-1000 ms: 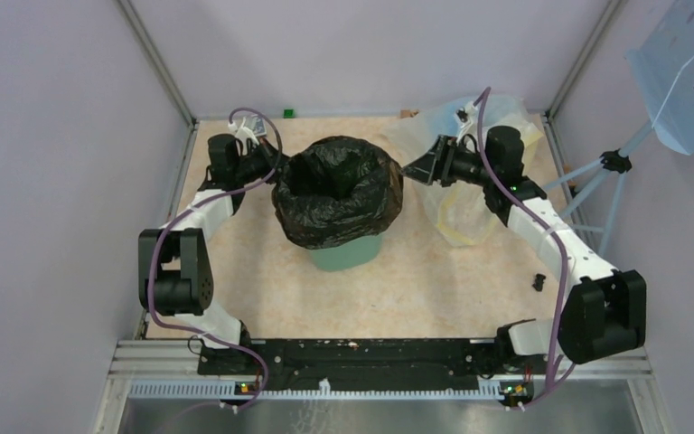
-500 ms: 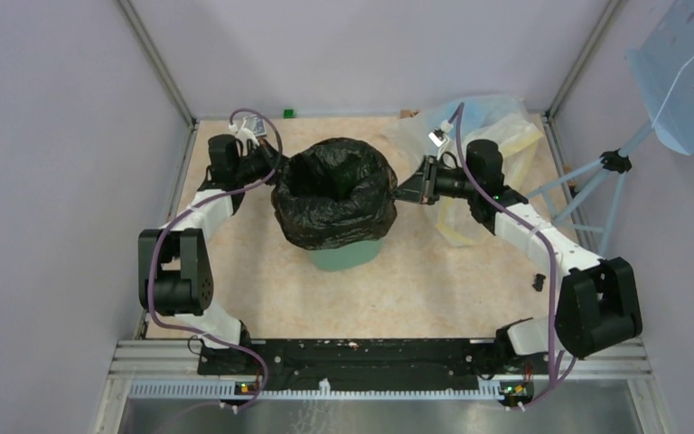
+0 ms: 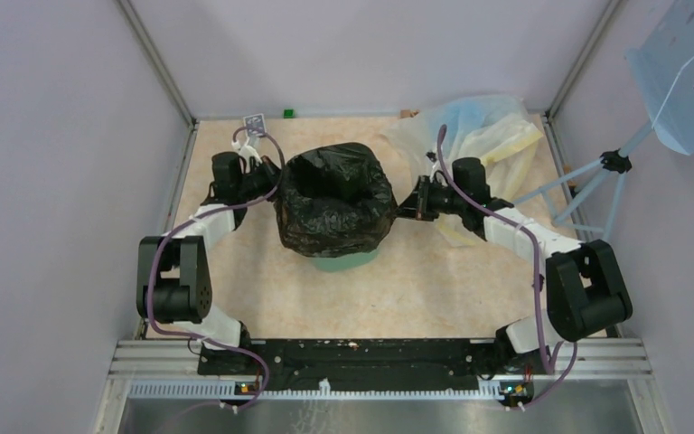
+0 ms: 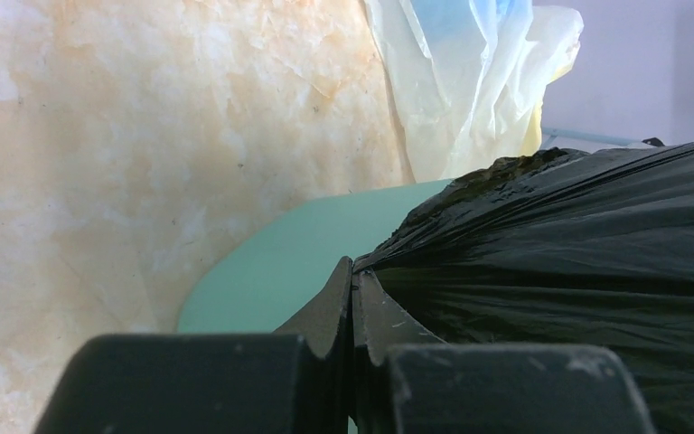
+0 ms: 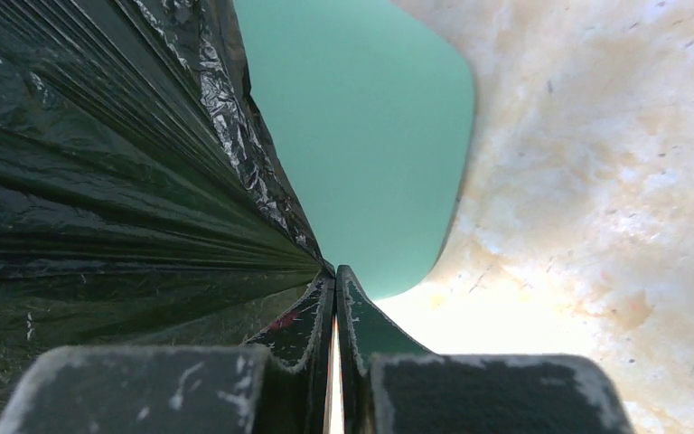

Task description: Put the trash bags into the trash bin

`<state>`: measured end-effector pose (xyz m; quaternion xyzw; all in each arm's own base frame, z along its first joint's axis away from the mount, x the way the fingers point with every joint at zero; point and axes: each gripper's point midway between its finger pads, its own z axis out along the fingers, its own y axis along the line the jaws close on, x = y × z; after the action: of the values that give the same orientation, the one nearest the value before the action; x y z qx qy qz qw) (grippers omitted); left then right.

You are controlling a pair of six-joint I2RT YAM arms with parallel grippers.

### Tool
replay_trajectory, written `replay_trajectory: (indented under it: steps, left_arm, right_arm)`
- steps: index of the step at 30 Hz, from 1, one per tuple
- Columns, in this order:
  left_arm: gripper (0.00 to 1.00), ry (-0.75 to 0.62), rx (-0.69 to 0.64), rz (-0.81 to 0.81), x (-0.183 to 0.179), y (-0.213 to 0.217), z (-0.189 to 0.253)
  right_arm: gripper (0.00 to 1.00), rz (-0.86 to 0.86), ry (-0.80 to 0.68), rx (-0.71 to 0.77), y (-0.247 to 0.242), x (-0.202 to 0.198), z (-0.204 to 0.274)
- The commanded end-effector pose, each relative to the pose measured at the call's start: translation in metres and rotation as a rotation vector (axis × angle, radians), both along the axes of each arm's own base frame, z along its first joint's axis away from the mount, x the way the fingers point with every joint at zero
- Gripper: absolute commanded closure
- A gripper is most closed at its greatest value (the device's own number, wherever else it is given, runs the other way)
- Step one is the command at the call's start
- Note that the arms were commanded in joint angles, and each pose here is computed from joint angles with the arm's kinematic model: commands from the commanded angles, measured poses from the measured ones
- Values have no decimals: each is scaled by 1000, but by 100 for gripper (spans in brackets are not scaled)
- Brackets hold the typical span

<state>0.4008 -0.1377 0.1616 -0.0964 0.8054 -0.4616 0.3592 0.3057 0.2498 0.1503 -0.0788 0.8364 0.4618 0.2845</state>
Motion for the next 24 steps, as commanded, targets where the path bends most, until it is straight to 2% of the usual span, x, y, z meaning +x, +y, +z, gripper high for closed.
replay_trajectory:
  steps: [1, 4, 8, 9, 10, 12, 13, 15, 17, 19, 21, 24]
  left_arm:
    - [100, -88, 39, 35, 3, 7, 3]
    - [100, -111, 50, 41, 10, 8, 3]
    - [99, -180, 92, 74, 25, 14, 30]
    - [94, -193, 117, 101, 27, 19, 37]
    - [85, -205, 144, 137, 29, 26, 44]
    - [50, -225, 200, 223, 31, 40, 59]
    - [39, -228, 227, 273, 31, 49, 67]
    - [23, -190, 274, 350, 23, 63, 72]
    - [16, -117, 343, 450, 9, 84, 69]
    - [3, -17, 409, 601, -12, 111, 64]
    - [1, 19, 446, 702, -36, 131, 60]
    - [1, 5, 402, 695, -70, 126, 66]
  right_arm:
    - [100, -22, -30, -75, -4, 8, -14]
    - [100, -60, -51, -126, -11, 17, -12]
    - [100, -140, -123, -195, -26, 28, 8]
    - [100, -152, -155, -202, -29, 28, 19]
    - [95, -162, -177, -211, -32, 28, 25]
    - [66, -176, -214, -232, -38, 27, 38]
    - [58, -182, -230, -247, -41, 25, 42]
    - [53, -192, -251, -273, -46, 22, 50]
    - [51, -196, -271, -290, -48, 20, 60]
    - [50, -190, -296, -297, -47, 18, 72]
    - [45, -186, -328, -300, -45, 17, 86]
    - [42, -176, -378, -306, -42, 16, 109]
